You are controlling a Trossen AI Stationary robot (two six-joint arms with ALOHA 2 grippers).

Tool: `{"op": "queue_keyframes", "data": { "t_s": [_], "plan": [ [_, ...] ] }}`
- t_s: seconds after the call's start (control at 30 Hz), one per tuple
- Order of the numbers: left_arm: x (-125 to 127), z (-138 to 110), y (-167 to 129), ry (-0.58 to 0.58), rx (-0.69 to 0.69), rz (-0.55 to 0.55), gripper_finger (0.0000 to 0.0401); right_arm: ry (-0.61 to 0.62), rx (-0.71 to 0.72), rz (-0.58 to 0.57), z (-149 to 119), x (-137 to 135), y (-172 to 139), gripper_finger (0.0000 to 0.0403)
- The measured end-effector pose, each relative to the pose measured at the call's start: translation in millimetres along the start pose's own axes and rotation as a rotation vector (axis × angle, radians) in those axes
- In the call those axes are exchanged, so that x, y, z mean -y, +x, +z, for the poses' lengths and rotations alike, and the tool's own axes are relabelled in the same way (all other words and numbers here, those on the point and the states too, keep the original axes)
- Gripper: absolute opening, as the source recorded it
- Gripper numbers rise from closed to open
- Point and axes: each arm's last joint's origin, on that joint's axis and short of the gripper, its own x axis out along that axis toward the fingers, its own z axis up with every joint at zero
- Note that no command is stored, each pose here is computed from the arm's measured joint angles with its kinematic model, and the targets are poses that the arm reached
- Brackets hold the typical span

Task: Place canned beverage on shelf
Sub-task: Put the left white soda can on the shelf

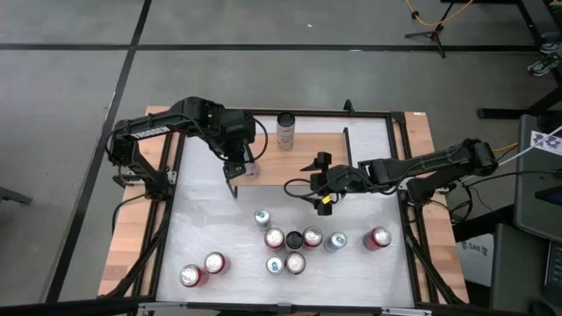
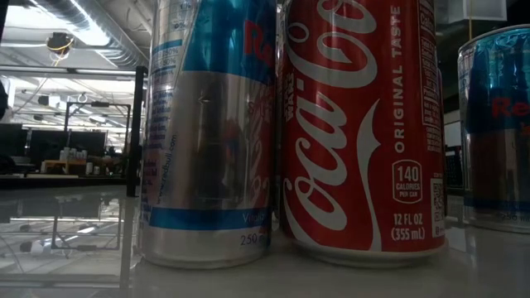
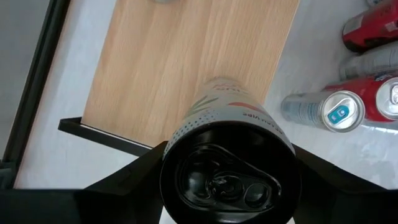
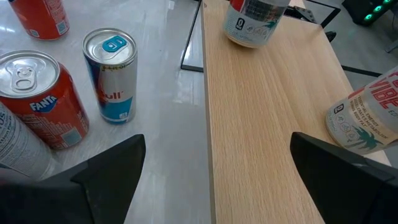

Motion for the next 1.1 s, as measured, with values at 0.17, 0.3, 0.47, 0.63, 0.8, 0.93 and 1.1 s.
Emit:
{"op": "queue_keyframes", "data": {
  "t_s": [0.17, 0.3, 0.47, 0.63, 0.8, 0.93, 1.1],
  "plan": [
    [0.0, -0.1, -0.1, -0.001, 0.0, 0.0, 0.0247, 0.0, 0.0, 0.0, 0.0, 0.0, 0.0, 0.0392],
    [0.0, -0.1, 0.0, -0.001, 0.0, 0.0, 0.0247, 0.0, 0.0, 0.0, 0.0, 0.0, 0.0, 0.0392],
    [0.0, -0.2, 0.1, -0.008, -0.001, 0.001, 0.0247, 0.0, 0.0, 0.0, 0.0, 0.0, 0.0, 0.0392],
    [0.0, -0.2, 0.1, -0.009, -0.001, 0.001, 0.0248, 0.0, 0.0, 0.0, 0.0, 0.0, 0.0, 0.0392],
    [-0.1, -0.1, 0.1, -0.022, -0.001, 0.001, 0.0248, 0.0, 0.0, 0.0, 0.0, 0.0, 0.0, 0.0392],
    [-0.1, -0.2, 0.2, -0.035, -0.001, 0.002, 0.0265, 0.0, 0.0, 0.0, 0.0, 0.0, 0.0, 0.0392],
    [-0.2, -0.3, 0.1, -0.037, 0.0, 0.004, 0.0294, 0.0, 0.0, 0.0, 0.0, 0.0, 0.0, 0.0392]
  ]
}}
